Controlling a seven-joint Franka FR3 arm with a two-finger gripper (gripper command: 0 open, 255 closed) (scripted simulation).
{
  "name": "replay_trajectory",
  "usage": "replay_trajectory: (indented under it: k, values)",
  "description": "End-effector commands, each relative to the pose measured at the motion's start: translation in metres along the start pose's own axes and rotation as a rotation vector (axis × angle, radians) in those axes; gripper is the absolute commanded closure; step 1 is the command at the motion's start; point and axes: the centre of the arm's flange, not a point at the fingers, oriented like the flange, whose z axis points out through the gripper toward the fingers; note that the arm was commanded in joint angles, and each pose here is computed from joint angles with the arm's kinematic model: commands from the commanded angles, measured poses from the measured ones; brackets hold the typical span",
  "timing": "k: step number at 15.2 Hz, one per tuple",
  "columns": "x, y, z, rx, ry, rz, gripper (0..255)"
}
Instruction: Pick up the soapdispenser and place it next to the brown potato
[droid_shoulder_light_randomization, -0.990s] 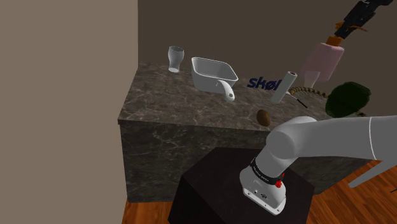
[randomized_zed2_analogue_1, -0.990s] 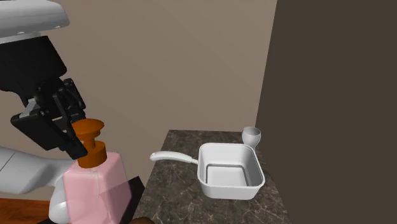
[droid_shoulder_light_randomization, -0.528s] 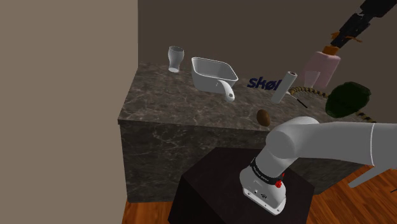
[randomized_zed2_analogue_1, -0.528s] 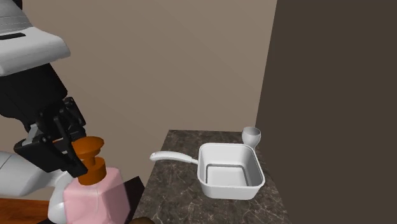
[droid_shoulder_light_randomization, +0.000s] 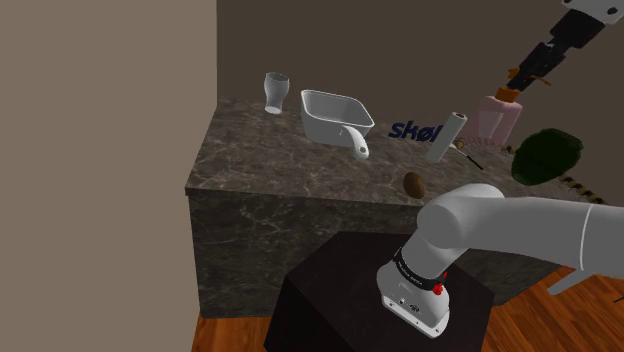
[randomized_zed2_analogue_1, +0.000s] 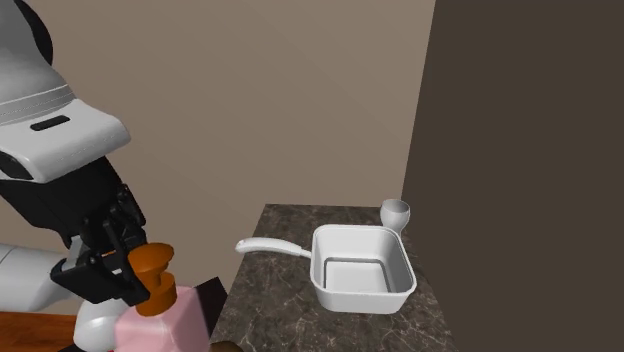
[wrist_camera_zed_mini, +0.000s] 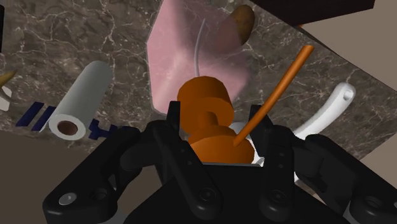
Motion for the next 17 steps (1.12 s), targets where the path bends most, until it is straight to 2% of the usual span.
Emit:
replay_trajectory:
  k: [1,17]
  values:
    - [-0.002,0.000,0.011,0.000,0.000,0.000,255]
    - [-0.018,0.005,0.094,0.000,0.000,0.000,255]
